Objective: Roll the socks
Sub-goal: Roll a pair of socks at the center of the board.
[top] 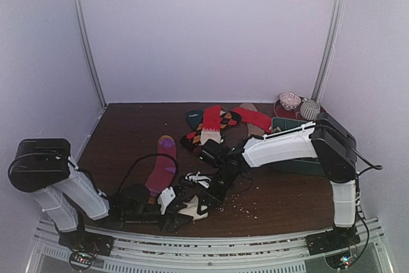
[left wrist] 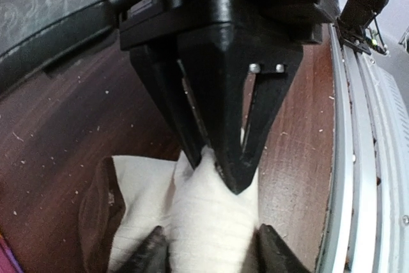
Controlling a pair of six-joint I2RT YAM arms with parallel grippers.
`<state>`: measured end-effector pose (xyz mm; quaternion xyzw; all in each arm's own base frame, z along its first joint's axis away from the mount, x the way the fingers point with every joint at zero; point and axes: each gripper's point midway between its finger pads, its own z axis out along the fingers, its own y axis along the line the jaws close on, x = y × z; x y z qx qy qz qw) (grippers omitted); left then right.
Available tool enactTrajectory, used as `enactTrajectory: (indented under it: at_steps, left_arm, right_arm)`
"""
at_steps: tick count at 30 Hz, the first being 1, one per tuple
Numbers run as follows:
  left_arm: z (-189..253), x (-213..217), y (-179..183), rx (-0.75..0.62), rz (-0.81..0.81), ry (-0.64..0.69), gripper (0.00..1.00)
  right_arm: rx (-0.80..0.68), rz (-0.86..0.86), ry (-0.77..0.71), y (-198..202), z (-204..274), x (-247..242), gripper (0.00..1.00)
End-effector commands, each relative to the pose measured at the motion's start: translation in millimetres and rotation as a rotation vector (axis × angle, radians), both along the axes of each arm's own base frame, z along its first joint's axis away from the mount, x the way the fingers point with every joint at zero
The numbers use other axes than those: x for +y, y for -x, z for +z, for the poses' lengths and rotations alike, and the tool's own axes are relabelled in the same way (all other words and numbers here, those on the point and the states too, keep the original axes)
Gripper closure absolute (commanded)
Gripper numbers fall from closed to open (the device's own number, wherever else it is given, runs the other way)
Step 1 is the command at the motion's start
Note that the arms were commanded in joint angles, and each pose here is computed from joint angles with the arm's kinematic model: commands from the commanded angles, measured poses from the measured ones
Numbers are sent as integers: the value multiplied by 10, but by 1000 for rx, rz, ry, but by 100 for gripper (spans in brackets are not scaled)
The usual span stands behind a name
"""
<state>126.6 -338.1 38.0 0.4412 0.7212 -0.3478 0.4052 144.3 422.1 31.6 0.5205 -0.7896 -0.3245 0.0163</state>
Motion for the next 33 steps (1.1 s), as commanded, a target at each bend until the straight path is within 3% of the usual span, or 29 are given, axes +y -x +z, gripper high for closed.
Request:
enactTrajectory:
  at_steps: [1,3,5,6,9,13,17,21,23,33]
  left_arm:
    - [-3,-20,30,26,-4,22,64]
    - [-3,-50,20,25,-5,24,77]
    - [-32,-86,20,31,-12,16,96]
    - [-55,-97,22,39,-14,9,100]
    - [-165,-70,19,91,14,-12,100]
    - [-425,108,45,268,110,-67,100]
    - [-655,321,173,445,188,-103,100]
    - [-845,499,308,556,224,-135,100]
    - [-901,508,341,584,223,-147,100]
    - [-978,497,392,612,200,-163,100]
  right_arm:
    - [100,-3,326,283,-650,-642,94]
    - [103,-1,324,290,-654,-634,93]
    - [108,-4,324,291,-665,-633,93]
    - [108,-4,322,292,-665,-626,93]
    - [93,-7,296,257,-639,-585,91]
    - [-33,-43,166,23,-419,-418,82]
    - [-288,-122,-144,-343,136,-154,68]
    - [-587,-90,-468,-369,693,-157,45]
    - [-695,-65,-557,-317,764,-216,40]
    - [-658,131,-616,-108,484,8,37]
